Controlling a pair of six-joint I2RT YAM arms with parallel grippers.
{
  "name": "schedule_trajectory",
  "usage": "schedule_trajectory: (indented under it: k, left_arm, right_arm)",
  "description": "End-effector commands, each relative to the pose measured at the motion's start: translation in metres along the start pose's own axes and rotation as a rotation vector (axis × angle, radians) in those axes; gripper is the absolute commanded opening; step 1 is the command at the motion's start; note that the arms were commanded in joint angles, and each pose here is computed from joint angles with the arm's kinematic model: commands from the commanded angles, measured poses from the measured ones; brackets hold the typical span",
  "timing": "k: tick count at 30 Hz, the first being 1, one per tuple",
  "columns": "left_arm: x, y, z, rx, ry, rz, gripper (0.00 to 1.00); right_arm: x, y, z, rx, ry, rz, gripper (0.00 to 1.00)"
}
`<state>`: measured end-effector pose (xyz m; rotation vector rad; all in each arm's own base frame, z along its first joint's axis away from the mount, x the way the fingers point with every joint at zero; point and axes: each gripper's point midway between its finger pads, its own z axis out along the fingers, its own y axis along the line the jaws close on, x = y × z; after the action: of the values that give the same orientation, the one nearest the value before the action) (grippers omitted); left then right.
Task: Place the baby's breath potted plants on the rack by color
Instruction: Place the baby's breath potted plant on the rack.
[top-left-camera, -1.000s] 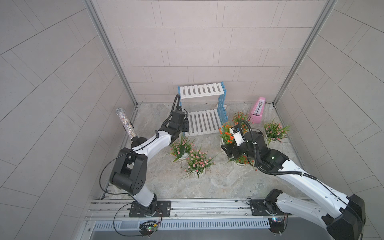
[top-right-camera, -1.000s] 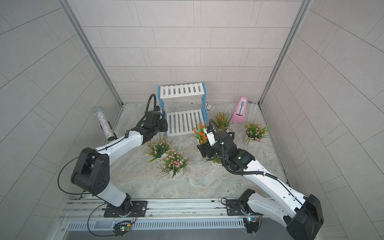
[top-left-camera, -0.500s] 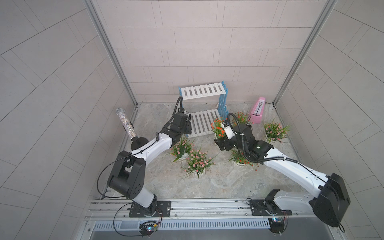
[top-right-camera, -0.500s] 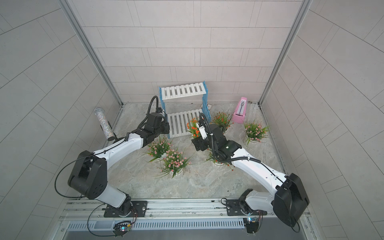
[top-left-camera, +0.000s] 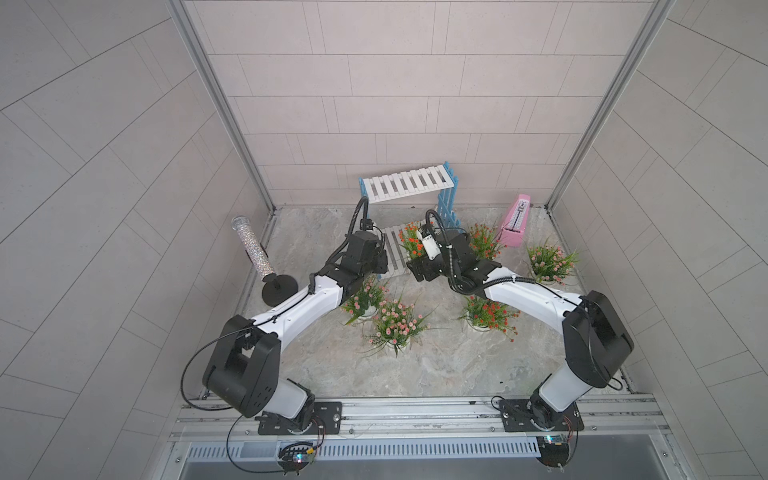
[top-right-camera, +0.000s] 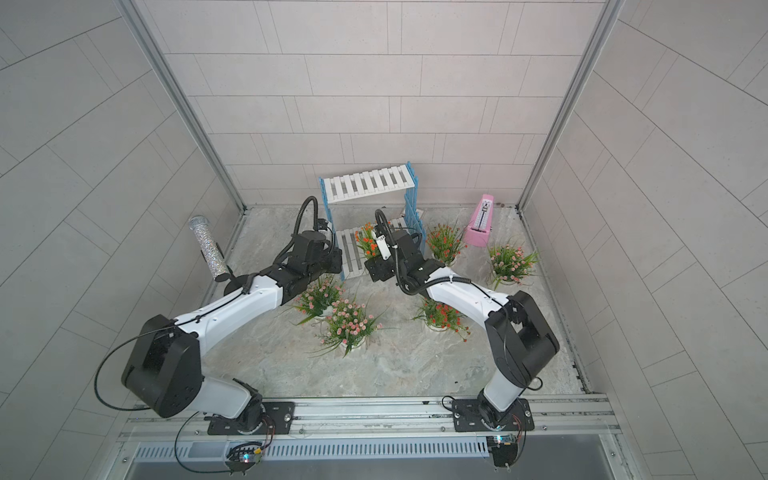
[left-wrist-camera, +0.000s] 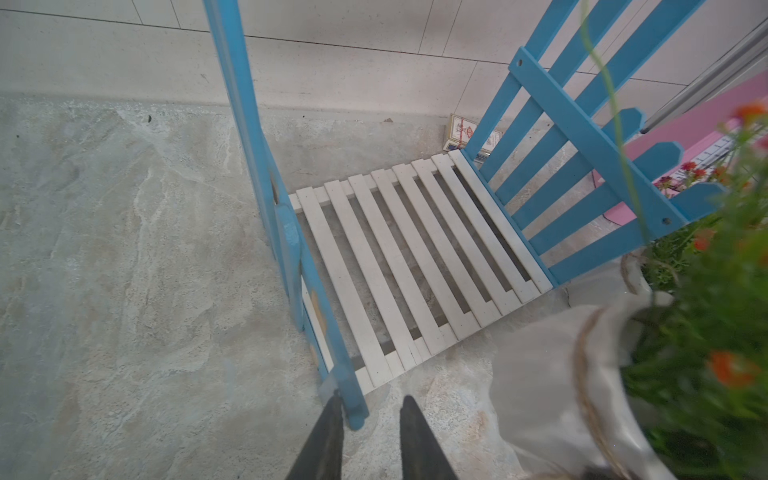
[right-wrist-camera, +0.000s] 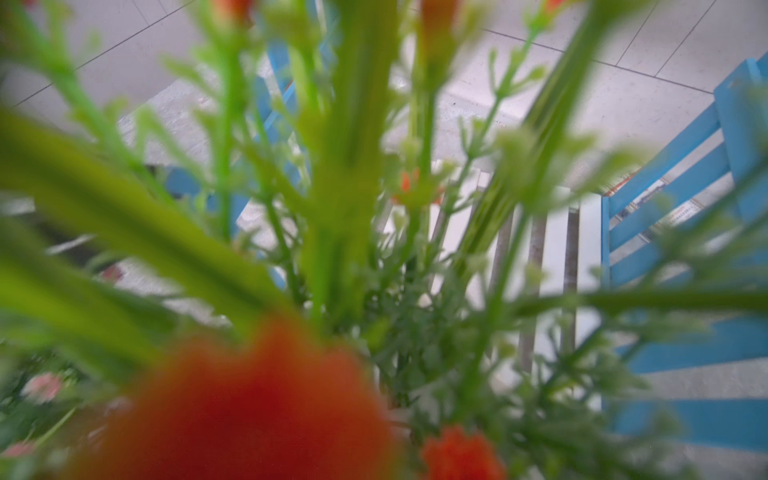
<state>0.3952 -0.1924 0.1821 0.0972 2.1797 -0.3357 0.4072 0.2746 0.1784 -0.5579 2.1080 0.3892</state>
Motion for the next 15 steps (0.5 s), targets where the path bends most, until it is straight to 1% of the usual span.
schedule_trajectory:
  k: [1, 3, 5, 6, 8, 10, 12, 15]
  left_arm:
    - [-0.001, -0.008, -0.009, 0.023, -0.021, -0.007, 0.27]
    - [0.001, -0.008, -0.015, 0.019, -0.024, -0.010, 0.28]
    - [-0.001, -0.003, -0.024, 0.003, -0.041, -0.023, 0.34]
    - [-0.002, -0.001, -0.031, -0.003, -0.050, -0.029, 0.38]
    - [-0.008, 0.004, -0.046, -0.018, -0.076, -0.039, 0.51]
    - [-0.014, 0.011, -0.063, -0.045, -0.104, -0.047, 0.60]
    - [-0.021, 0.017, -0.082, -0.065, -0.132, -0.056, 0.65]
    - [-0.029, 0.023, -0.105, -0.081, -0.167, -0.065, 0.67]
  right_arm:
    - [-0.042, 0.002, 0.000, -0.023, -0.132, 0.000, 0.72]
    - [-0.040, 0.001, 0.009, -0.025, -0.122, 0.001, 0.72]
    - [-0.037, 0.000, 0.018, -0.027, -0.110, 0.000, 0.72]
    - [-0.037, 0.000, 0.022, -0.030, -0.110, -0.001, 0.72]
    - [-0.036, 0.001, 0.031, -0.040, -0.098, -0.005, 0.72]
    - [-0.035, 0.001, 0.042, -0.047, -0.083, -0.007, 0.72]
    - [-0.035, 0.003, 0.052, -0.056, -0.073, -0.008, 0.72]
    - [-0.039, 0.005, 0.071, -0.073, -0.065, -0.007, 0.72]
